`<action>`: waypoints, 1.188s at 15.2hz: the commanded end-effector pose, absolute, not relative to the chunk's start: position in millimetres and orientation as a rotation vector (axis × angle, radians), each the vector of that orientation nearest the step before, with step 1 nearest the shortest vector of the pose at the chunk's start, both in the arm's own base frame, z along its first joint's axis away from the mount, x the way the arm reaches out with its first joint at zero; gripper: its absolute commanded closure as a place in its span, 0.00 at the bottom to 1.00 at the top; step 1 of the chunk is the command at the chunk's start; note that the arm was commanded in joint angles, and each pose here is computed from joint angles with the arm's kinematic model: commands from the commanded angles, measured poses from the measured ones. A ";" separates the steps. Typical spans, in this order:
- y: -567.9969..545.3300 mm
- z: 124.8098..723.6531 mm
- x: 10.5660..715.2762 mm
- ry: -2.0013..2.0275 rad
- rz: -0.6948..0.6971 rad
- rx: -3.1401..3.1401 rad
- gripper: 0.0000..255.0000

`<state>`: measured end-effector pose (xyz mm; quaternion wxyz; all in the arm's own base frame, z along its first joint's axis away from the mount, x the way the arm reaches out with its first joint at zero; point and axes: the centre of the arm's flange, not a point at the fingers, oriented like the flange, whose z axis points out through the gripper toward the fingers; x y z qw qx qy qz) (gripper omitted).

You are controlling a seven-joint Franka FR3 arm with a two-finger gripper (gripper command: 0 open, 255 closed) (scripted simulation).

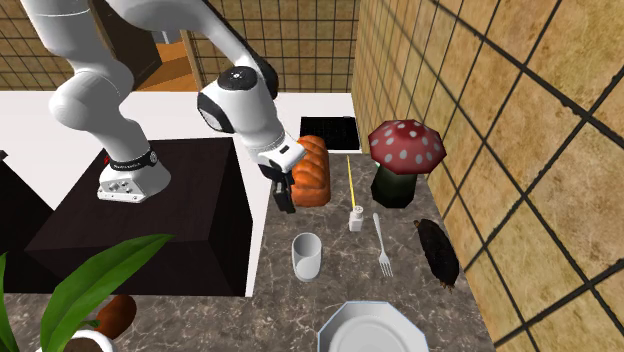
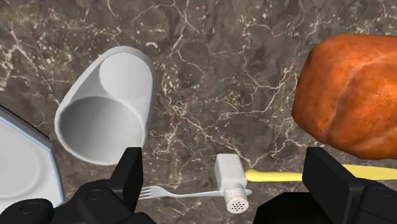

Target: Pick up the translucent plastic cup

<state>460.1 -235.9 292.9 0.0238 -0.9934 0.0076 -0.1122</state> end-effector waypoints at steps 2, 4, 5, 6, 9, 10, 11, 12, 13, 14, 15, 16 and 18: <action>-259.2 261.8 475.4 0.013 -0.355 -3.078 0.00; -274.1 242.7 485.2 0.007 -0.358 -3.081 0.00; -281.5 233.1 490.1 0.004 -0.360 -3.082 0.00; -288.9 223.6 495.0 0.001 -0.362 -3.083 0.00; -289.6 212.3 495.4 0.001 -0.362 -3.083 0.00; -289.6 207.0 495.4 0.001 -0.362 -3.083 0.00; -289.6 201.7 495.4 0.001 -0.362 -3.083 0.00; -289.6 196.4 495.4 0.001 -0.362 -3.083 0.00; -289.6 191.1 495.4 0.001 -0.362 -3.083 0.00; -289.6 182.8 495.4 0.001 -0.362 -3.083 0.00; -289.6 182.8 495.4 0.001 -0.362 -3.083 0.00; -289.6 182.8 495.4 0.001 -0.362 -3.083 0.00; -288.9 182.7 495.1 0.001 -0.362 -3.083 1.00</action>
